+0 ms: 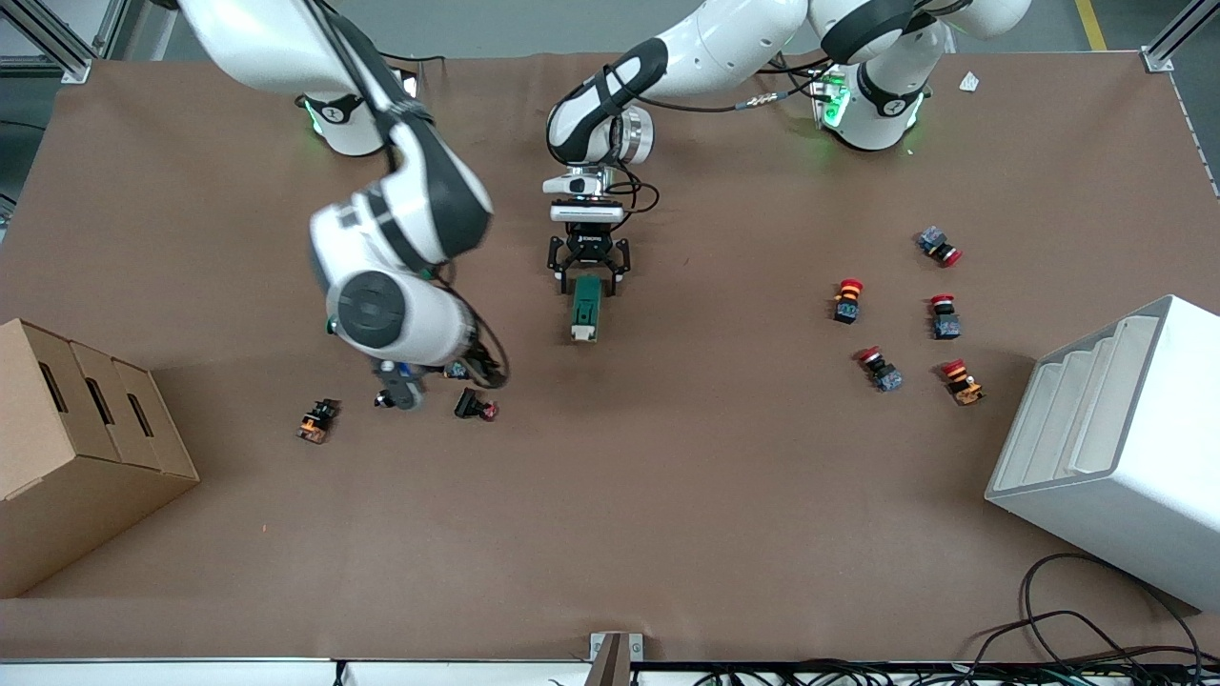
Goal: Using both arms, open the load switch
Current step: 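Hold the switch with the left gripper while the right gripper reaches the lever, then push the white lever over with the right gripper fingertip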
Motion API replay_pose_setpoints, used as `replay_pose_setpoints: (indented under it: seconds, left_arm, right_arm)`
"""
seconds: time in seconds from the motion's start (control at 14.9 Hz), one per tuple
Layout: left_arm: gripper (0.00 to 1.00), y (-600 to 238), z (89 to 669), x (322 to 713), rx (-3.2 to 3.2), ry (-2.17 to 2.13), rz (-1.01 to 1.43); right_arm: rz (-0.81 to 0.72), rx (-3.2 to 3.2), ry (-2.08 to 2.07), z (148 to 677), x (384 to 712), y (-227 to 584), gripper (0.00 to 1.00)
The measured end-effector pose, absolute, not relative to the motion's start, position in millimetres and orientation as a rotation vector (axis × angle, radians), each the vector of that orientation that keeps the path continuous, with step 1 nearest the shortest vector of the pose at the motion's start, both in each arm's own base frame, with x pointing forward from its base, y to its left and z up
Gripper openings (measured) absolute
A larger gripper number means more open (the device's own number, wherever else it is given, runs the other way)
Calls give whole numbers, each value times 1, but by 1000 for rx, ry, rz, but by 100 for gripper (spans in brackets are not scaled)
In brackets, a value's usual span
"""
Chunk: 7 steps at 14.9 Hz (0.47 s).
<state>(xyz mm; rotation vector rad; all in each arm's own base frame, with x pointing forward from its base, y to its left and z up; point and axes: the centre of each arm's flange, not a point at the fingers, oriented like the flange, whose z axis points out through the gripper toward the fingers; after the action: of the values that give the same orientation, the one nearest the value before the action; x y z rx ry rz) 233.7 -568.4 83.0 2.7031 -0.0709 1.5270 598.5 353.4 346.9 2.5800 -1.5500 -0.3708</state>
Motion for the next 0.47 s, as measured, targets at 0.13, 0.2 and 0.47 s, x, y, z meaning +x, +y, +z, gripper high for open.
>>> replay_pose_setpoints:
  seconds: [0.13,0.2,0.47]
  left_arm:
    - [100,-569,82,231,2700,-74,1541]
    - [100,-569,81,230,2699,-74,1546]
    - [100,-569,80,229,2697,-76,1558]
  right_arm:
    - [-344,2500,-1661,315,595,390,100]
    - [-336,2464,-1715,299,593,404,100]
    - [-329,2339,-1868,241,576,445,100]
